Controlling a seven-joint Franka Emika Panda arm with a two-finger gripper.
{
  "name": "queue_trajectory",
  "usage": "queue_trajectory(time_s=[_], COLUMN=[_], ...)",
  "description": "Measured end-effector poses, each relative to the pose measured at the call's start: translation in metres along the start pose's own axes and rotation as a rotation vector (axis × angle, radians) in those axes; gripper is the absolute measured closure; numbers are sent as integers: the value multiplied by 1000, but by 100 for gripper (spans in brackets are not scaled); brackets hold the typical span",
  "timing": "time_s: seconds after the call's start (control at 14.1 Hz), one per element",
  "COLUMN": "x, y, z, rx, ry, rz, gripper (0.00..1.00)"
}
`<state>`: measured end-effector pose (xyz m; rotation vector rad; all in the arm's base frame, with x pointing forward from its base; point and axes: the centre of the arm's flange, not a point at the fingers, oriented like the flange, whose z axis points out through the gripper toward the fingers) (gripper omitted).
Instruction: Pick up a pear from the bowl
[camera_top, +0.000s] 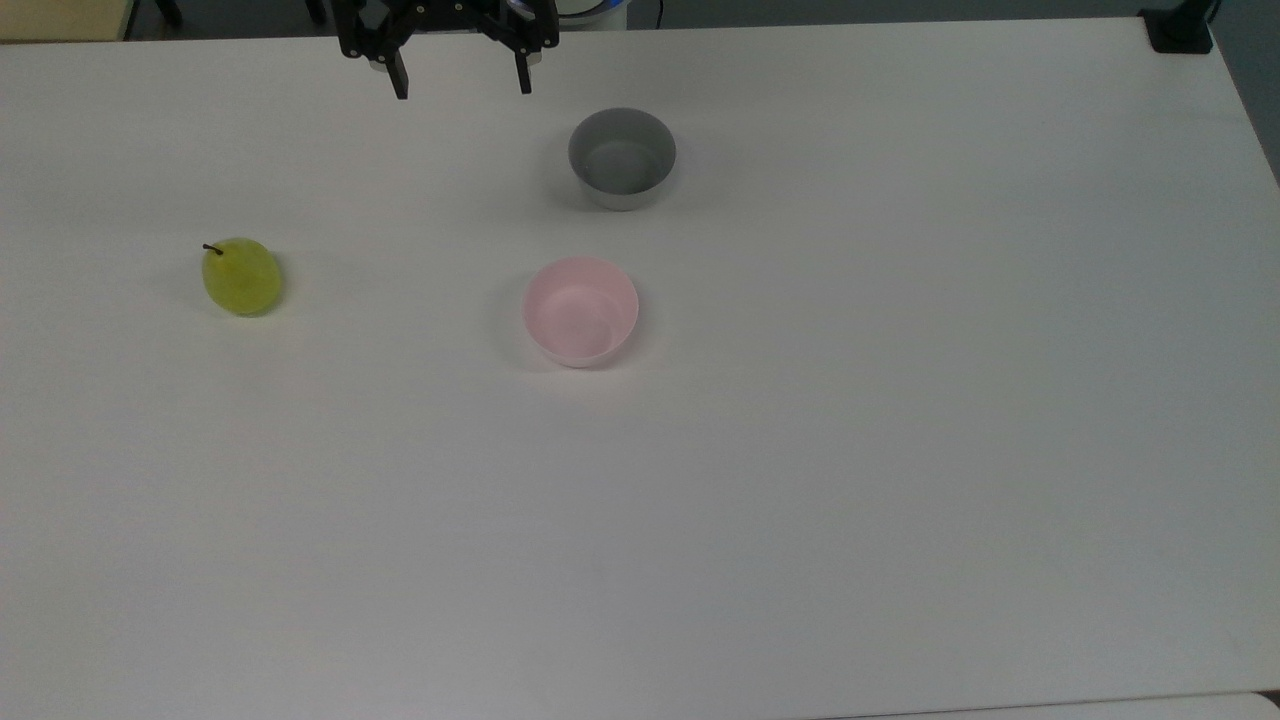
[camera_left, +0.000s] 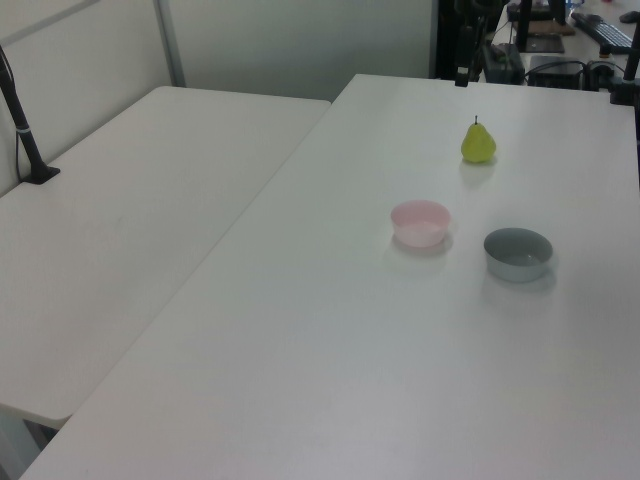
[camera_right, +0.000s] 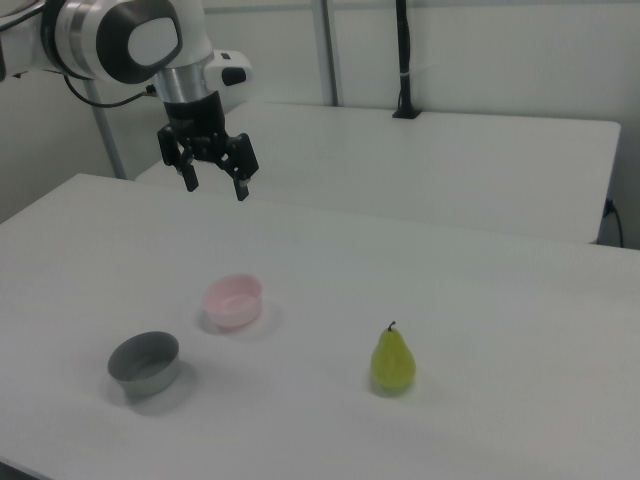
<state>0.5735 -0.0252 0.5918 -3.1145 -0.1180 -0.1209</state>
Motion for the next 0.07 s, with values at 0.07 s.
queue_trajectory(time_s=[0.07], x=[0], y=[0], z=[0], rx=[0], ry=[0], rz=[0], gripper=[0])
